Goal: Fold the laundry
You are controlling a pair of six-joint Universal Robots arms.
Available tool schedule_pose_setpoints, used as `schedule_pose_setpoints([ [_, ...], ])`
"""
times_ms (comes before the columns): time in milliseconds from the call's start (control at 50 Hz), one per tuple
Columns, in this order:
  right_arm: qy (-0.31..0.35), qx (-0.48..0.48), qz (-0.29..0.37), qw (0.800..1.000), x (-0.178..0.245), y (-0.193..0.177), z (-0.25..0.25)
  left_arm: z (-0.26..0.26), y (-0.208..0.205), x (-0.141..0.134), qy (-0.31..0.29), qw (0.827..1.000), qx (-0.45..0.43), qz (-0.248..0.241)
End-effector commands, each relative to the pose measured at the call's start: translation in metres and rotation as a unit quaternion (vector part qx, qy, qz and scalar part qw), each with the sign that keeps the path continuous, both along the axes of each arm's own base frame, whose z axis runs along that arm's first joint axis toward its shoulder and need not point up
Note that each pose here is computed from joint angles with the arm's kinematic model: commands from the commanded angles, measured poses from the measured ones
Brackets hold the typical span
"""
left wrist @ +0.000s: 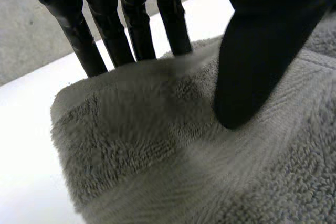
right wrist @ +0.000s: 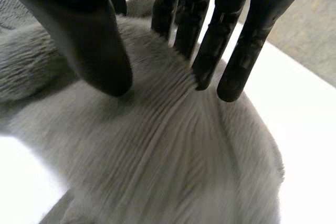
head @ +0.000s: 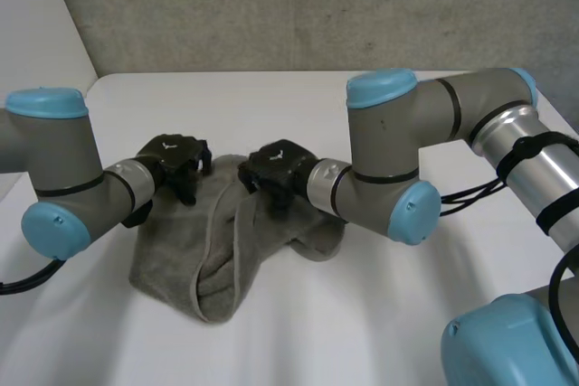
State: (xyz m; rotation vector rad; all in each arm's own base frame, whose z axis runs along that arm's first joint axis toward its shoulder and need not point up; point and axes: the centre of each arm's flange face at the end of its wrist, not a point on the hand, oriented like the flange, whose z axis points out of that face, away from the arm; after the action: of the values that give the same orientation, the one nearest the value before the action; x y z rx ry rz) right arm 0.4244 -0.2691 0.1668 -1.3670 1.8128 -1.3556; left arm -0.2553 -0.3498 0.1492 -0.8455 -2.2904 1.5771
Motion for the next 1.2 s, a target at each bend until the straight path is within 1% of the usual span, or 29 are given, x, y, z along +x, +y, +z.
schedule_pose_setpoints([
  [20, -0.054, -0.089, -0.051, 0.993, -0.002, -0.015, 0.059, 0.009, -0.006, -0.003, -0.008, 1.0, -0.029, -0.007],
  [80, -0.072, -0.116, -0.067, 0.988, -0.005, -0.021, 0.076, 0.032, -0.017, -0.006, 0.001, 0.998, -0.068, -0.003],
  [100, -0.092, -0.144, -0.082, 0.982, -0.006, -0.024, 0.094, 0.033, -0.017, -0.006, 0.001, 0.998, -0.069, -0.003],
  [120, -0.118, -0.179, -0.101, 0.971, -0.008, -0.028, 0.116, 0.056, -0.025, -0.007, 0.014, 0.995, -0.103, 0.008],
  [140, -0.118, -0.18, -0.101, 0.971, -0.008, -0.028, 0.116, 0.087, -0.033, -0.007, 0.032, 0.988, -0.147, 0.026],
  [160, -0.146, -0.215, -0.124, 0.958, -0.013, -0.033, 0.14, 0.088, -0.033, -0.007, 0.032, 0.988, -0.147, 0.027],
  [180, -0.177, -0.251, -0.148, 0.94, -0.02, -0.04, 0.166, 0.122, -0.039, -0.005, 0.064, 0.978, -0.191, 0.053],
  [200, -0.178, -0.252, -0.148, 0.94, -0.02, -0.04, 0.166, 0.154, -0.042, -0.001, 0.108, 0.965, -0.224, 0.081],
  [220, -0.207, -0.285, -0.169, 0.921, -0.031, -0.044, 0.193, 0.154, -0.042, -0.001, 0.108, 0.965, -0.224, 0.082],
  [240, -0.207, -0.285, -0.17, 0.92, -0.031, -0.044, 0.193, 0.185, -0.043, 0.004, 0.164, 0.948, -0.251, 0.104],
  [260, -0.237, -0.318, -0.189, 0.898, -0.044, -0.046, 0.223, 0.211, -0.041, 0.008, 0.22, 0.931, -0.266, 0.116],
  [280, -0.255, -0.331, -0.192, 0.888, -0.052, -0.044, 0.241, 0.211, -0.041, 0.009, 0.22, 0.931, -0.267, 0.116],
  [300, -0.255, -0.331, -0.192, 0.888, -0.052, -0.043, 0.241, 0.227, -0.038, 0.01, 0.263, 0.919, -0.269, 0.116],
  [320, -0.258, -0.325, -0.188, 0.89, -0.054, -0.042, 0.242, 0.233, -0.035, 0.011, 0.294, 0.913, -0.257, 0.115],
  [340, -0.258, -0.325, -0.188, 0.89, -0.054, -0.042, 0.242, 0.233, -0.035, 0.011, 0.295, 0.913, -0.257, 0.115],
  [380, -0.227, -0.286, -0.171, 0.915, -0.05, -0.041, 0.218, 0.232, -0.034, 0.012, 0.311, 0.911, -0.242, 0.117],
  [400, -0.227, -0.285, -0.171, 0.915, -0.05, -0.041, 0.217, 0.222, -0.033, 0.013, 0.308, 0.917, -0.221, 0.123],
  [420, -0.202, -0.257, -0.158, 0.932, -0.046, -0.039, 0.198, 0.207, -0.03, 0.014, 0.293, 0.927, -0.193, 0.131],
  [440, -0.178, -0.229, -0.148, 0.945, -0.044, -0.037, 0.179, 0.207, -0.03, 0.014, 0.293, 0.927, -0.192, 0.131],
  [460, -0.178, -0.229, -0.148, 0.946, -0.044, -0.037, 0.179, 0.193, -0.024, 0.016, 0.277, 0.936, -0.164, 0.139],
  [480, -0.156, -0.203, -0.14, 0.956, -0.043, -0.036, 0.161, 0.181, -0.017, 0.019, 0.264, 0.943, -0.141, 0.146],
  [500, -0.136, -0.18, -0.133, 0.965, -0.041, -0.035, 0.142, 0.181, -0.017, 0.019, 0.264, 0.943, -0.14, 0.146],
  [520, -0.136, -0.18, -0.133, 0.965, -0.041, -0.035, 0.141, 0.168, -0.01, 0.022, 0.251, 0.948, -0.118, 0.152],
  [540, -0.12, -0.159, -0.129, 0.971, -0.039, -0.036, 0.124, 0.156, -0.004, 0.026, 0.241, 0.952, -0.099, 0.159],
  [660, -0.076, -0.087, -0.103, 0.988, -0.036, -0.032, 0.079, 0.134, 0.011, 0.043, 0.226, 0.958, -0.061, 0.168],
  [760, -0.046, -0.01, -0.082, 0.995, -0.034, -0.025, 0.049, 0.139, 0.035, 0.057, 0.233, 0.96, -0.056, 0.145],
  [900, -0.059, 0.087, -0.09, 0.99, -0.031, -0.022, 0.02, 0.171, 0.054, 0.075, 0.248, 0.952, -0.099, 0.149],
  [1100, -0.067, 0.083, -0.087, 0.99, -0.025, -0.024, 0.015, 0.234, 0.097, 0.098, 0.265, 0.93, -0.21, 0.148],
  [1200, -0.074, 0.09, -0.063, 0.991, -0.015, -0.018, 0.011, 0.243, 0.11, 0.102, 0.266, 0.926, -0.228, 0.138],
])
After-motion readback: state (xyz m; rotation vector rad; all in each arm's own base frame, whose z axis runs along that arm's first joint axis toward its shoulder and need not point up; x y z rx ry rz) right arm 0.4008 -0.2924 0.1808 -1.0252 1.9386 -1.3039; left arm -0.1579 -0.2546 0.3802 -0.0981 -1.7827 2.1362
